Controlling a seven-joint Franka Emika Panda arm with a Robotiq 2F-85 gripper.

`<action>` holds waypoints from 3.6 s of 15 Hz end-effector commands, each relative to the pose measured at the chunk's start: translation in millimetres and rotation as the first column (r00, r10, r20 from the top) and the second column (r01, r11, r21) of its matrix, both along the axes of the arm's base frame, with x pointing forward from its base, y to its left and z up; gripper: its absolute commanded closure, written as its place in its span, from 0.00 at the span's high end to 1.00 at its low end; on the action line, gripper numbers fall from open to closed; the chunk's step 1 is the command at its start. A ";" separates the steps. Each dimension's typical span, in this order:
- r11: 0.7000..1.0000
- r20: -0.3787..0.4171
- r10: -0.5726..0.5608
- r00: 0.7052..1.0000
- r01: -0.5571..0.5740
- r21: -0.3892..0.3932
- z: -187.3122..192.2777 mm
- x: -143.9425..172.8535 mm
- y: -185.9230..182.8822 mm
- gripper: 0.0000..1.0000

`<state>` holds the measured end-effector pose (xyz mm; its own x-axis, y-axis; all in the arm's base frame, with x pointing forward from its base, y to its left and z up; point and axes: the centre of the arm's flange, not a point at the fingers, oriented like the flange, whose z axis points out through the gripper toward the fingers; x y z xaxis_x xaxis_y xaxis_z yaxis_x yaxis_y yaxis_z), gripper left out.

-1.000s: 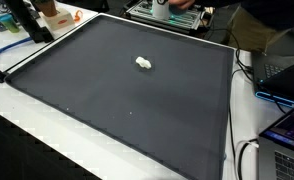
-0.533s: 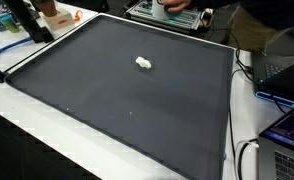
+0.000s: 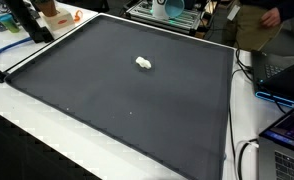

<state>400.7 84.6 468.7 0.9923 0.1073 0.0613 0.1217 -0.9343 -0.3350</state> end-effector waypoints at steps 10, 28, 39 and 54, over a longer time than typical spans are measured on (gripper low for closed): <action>0.997 0.129 -0.071 0.989 0.075 -0.026 0.2 10.0 2.6 0.22; 0.954 0.139 -0.158 0.977 0.188 -0.233 -74.2 62.8 35.4 0.22; 0.892 0.140 -0.274 0.951 0.306 -0.333 -129.8 104.4 31.3 0.22; 0.855 -0.067 -0.332 0.941 0.270 -0.443 -200.2 136.8 31.6 0.22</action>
